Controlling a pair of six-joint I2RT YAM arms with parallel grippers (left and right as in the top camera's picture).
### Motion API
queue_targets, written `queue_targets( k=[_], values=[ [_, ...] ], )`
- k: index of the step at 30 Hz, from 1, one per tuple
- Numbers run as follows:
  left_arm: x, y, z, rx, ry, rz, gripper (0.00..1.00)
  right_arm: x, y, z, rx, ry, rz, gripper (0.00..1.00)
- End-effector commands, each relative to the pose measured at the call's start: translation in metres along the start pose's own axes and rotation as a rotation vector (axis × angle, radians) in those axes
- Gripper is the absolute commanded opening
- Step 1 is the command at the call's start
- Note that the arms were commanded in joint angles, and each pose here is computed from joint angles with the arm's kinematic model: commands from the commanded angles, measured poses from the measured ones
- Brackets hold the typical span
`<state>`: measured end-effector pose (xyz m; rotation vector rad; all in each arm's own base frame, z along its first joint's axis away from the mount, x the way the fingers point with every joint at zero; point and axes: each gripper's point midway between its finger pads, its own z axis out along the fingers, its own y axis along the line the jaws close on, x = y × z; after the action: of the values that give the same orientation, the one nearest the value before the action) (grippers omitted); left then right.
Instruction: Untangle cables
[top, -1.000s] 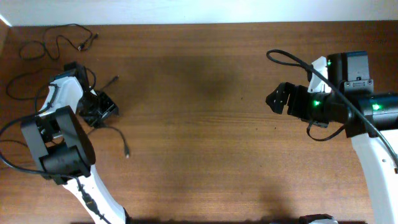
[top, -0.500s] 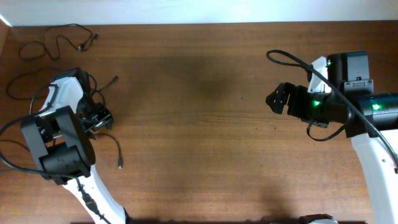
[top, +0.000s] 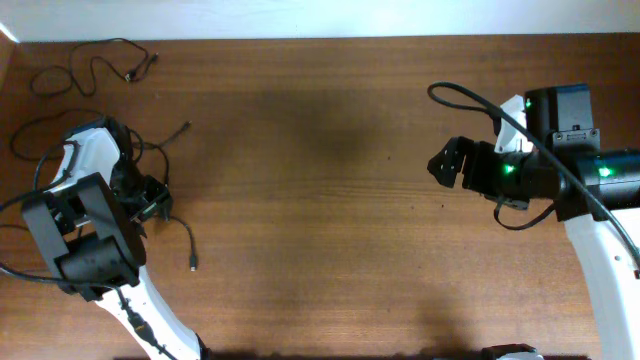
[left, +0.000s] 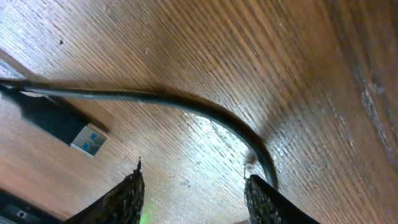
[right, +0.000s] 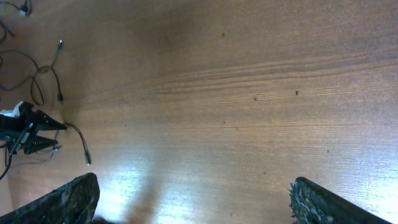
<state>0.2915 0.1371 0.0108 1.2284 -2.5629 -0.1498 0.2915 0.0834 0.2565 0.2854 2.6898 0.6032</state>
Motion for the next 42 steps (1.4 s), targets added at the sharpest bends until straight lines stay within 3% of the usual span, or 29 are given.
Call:
queue_targets(
  k=[1, 6, 15, 25, 31, 37, 39, 42],
  values=[
    [-0.005, 0.001, -0.014, 0.031, -0.059, -0.027, 0.52, -0.001, 0.002, -0.002, -0.014, -0.003, -0.01, 0.98],
    [-0.025, -0.037, -0.038, 0.251, -0.166, 0.04, 0.52, -0.001, 0.003, -0.002, -0.016, -0.007, -0.012, 0.98],
    [-0.009, -0.012, 0.007, 0.114, -0.124, 0.027, 0.53, -0.005, 0.004, -0.002, -0.021, -0.02, -0.017, 0.98],
    [0.005, 0.032, 0.017, -0.064, -0.073, -0.061, 0.48, -0.005, 0.004, -0.002, -0.021, -0.02, -0.017, 0.98],
    [-0.005, 0.031, 0.012, -0.017, -0.089, -0.051, 0.48, -0.005, 0.004, -0.002, -0.021, -0.02, -0.017, 0.99],
    [-0.014, -0.012, -0.045, 0.292, -0.205, 0.08, 0.5, -0.005, 0.004, -0.002, -0.021, -0.02, -0.017, 0.98],
    [-0.014, -0.01, -0.057, 0.304, -0.24, 0.069, 0.5, -0.005, 0.004, -0.002, -0.021, -0.019, -0.017, 0.98],
    [-0.031, 0.03, -0.055, 0.169, -0.296, -0.095, 0.55, -0.003, 0.003, -0.002, -0.018, -0.013, -0.027, 0.98]
  ],
)
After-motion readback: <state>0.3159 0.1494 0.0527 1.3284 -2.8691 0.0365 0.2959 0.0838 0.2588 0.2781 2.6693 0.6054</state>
